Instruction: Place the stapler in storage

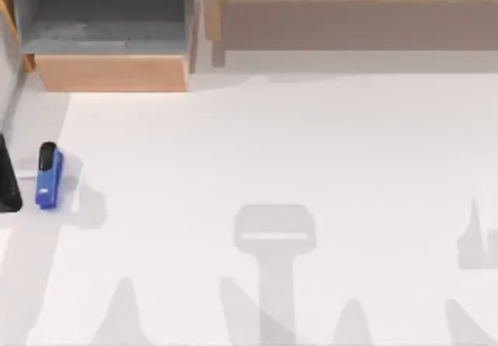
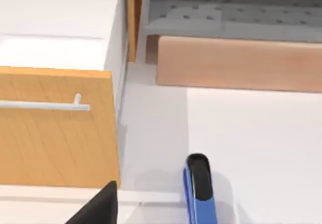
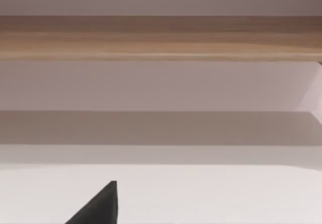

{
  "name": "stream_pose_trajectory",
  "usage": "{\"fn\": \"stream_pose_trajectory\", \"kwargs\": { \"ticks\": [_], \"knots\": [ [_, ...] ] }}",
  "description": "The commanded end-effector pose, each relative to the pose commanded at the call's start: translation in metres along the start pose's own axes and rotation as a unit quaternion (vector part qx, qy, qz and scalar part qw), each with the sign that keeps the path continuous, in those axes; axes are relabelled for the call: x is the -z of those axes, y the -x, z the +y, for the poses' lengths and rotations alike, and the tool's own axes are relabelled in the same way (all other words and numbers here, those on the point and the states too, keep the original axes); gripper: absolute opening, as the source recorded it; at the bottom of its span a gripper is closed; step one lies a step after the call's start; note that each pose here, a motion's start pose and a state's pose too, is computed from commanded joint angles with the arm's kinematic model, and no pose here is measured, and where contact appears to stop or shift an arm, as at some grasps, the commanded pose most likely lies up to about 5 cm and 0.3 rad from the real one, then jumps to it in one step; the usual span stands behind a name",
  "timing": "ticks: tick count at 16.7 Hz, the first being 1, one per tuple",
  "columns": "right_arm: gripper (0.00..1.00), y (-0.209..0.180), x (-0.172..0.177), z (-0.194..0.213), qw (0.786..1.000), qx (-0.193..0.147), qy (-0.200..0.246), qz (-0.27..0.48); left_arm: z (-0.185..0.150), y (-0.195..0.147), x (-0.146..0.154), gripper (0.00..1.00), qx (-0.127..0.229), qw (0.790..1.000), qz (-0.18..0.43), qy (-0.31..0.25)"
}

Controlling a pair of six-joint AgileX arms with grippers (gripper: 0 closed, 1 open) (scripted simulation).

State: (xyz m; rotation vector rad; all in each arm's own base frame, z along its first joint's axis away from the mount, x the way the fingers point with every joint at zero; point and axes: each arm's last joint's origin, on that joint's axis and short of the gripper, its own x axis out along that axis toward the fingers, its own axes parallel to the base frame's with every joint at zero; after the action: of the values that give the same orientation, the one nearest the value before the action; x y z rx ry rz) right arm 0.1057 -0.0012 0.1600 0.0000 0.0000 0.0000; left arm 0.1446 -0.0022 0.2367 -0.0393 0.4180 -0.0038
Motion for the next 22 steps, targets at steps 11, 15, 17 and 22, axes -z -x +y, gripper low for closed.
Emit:
{"fn": "stream_pose_trajectory", "kwargs": {
  "ticks": [11,15,17,22],
  "knots": [
    [1.00,0.000,0.000,0.000,1.000,0.000,0.000,0.000,-0.012,-0.178,-0.049,1.00,-0.022,0.897,0.441,0.013],
    [1.00,0.000,0.000,0.000,1.000,0.000,0.000,0.000,-0.015,-0.231,-0.036,1.00,-0.030,0.854,0.519,0.016],
    [1.00,0.000,0.000,0.000,1.000,0.000,0.000,0.000,-0.012,-0.247,-0.032,1.00,-0.036,0.842,0.538,0.020],
    [1.00,0.000,0.000,0.000,1.000,0.000,0.000,0.000,-0.010,-0.255,-0.032,1.00,-0.041,0.838,0.544,0.024]
  ]
}}
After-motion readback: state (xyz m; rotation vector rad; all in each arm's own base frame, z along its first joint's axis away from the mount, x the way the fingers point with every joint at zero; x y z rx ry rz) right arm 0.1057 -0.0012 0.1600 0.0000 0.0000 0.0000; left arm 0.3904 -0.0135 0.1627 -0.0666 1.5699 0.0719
